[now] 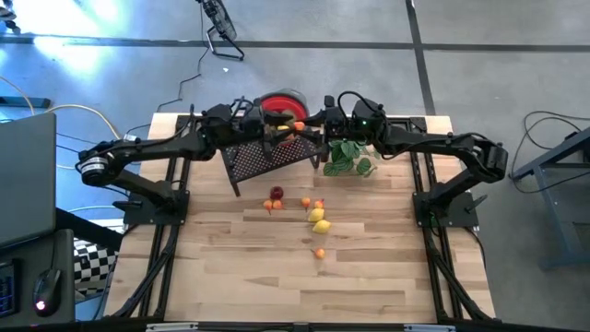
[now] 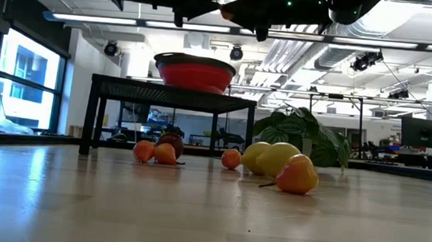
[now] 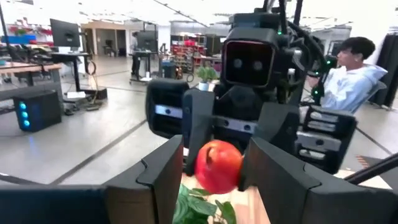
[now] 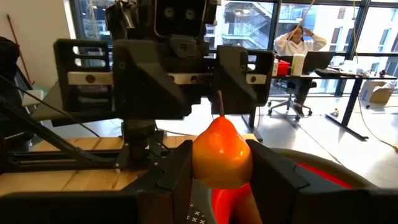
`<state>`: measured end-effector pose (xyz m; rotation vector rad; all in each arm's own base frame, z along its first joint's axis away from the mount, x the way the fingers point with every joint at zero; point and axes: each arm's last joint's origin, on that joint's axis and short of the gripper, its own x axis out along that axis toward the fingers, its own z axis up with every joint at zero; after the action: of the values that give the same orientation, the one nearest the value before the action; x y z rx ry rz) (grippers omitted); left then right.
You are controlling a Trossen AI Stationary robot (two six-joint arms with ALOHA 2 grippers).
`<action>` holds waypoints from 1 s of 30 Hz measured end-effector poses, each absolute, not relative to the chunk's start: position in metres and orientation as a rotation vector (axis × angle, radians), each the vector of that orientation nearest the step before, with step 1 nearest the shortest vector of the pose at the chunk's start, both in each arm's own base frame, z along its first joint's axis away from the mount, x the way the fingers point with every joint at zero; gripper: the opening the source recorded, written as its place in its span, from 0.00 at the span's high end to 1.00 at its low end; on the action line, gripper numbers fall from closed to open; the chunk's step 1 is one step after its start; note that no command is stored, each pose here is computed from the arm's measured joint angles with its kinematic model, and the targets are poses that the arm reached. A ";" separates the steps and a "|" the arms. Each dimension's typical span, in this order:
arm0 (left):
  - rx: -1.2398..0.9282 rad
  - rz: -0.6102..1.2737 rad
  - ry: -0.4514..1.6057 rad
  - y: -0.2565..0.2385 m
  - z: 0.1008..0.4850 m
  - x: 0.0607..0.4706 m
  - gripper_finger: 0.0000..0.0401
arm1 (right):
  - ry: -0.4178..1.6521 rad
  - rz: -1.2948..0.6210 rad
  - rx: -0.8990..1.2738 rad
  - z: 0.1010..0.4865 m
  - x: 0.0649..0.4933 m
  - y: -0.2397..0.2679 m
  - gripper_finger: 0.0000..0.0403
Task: Pick & Place Fruit
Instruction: Put the orange pear into the red basket on the shelf
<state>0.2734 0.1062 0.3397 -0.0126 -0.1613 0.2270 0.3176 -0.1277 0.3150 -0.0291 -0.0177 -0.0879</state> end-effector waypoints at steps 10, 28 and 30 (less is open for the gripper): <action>-0.014 0.226 -0.159 0.106 0.340 0.273 0.71 | -0.018 -0.088 -0.029 0.315 0.318 -0.128 0.68; -0.018 0.227 -0.160 0.106 0.340 0.273 0.99 | -0.018 -0.086 -0.029 0.315 0.318 -0.128 0.69; -0.019 0.227 -0.160 0.106 0.340 0.273 0.99 | -0.018 -0.087 -0.030 0.315 0.318 -0.128 0.69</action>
<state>0.2734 0.1063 0.3396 -0.0187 -0.1601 0.2265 0.3176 -0.1277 0.3150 -0.0295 -0.0177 -0.0868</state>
